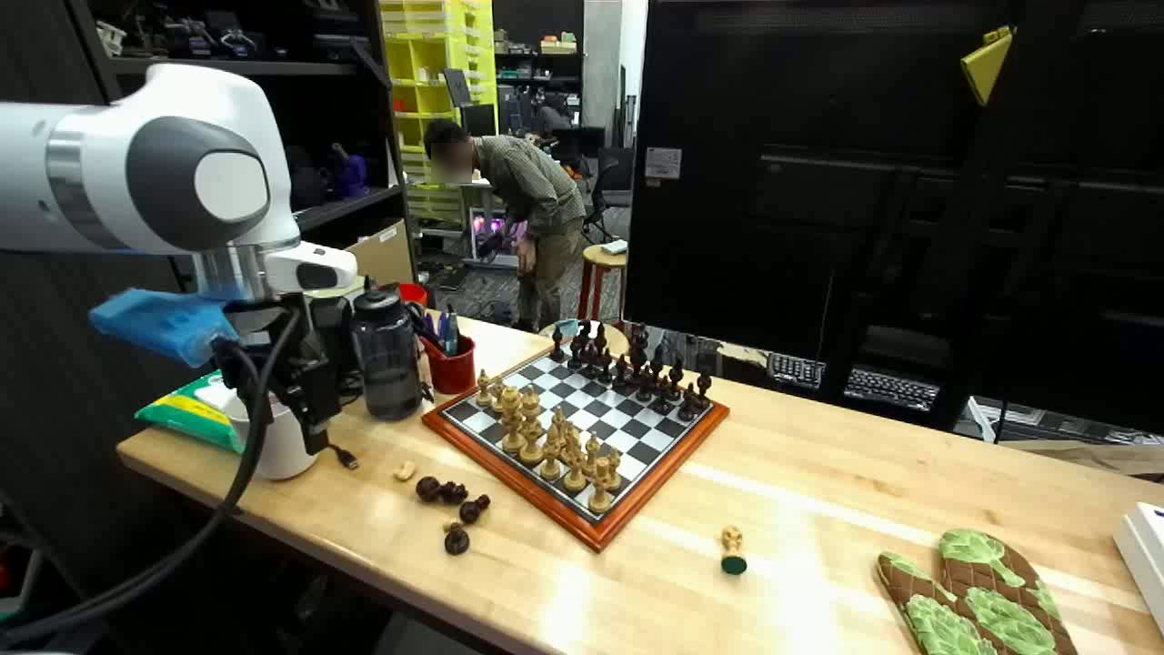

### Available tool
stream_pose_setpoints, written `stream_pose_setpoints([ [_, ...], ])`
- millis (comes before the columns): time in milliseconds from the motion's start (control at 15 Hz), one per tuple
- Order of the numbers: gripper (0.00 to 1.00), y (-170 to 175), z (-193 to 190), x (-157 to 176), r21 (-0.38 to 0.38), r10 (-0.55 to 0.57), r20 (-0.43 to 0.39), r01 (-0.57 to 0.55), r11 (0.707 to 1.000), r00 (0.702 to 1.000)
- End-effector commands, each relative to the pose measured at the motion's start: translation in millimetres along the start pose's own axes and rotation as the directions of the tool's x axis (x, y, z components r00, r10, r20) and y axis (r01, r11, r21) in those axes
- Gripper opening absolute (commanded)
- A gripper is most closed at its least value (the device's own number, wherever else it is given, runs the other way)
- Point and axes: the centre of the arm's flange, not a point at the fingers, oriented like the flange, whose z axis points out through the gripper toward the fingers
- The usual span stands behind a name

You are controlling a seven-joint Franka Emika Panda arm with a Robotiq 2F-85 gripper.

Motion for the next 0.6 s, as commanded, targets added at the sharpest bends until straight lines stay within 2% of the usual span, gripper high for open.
stream_pose_setpoints([
  [0,1.0,0.0,0.0,0.0,0.0,0.0,0.0,0.0,1.0,1.0],
  [400,1.0,0.0,0.0,0.0,0.0,0.0,0.0,0.0,1.0,1.0],
  [533,1.0,10.5,3.9,5.5,-0.003,0.013,0.008,-0.013,1.0,1.0],
])
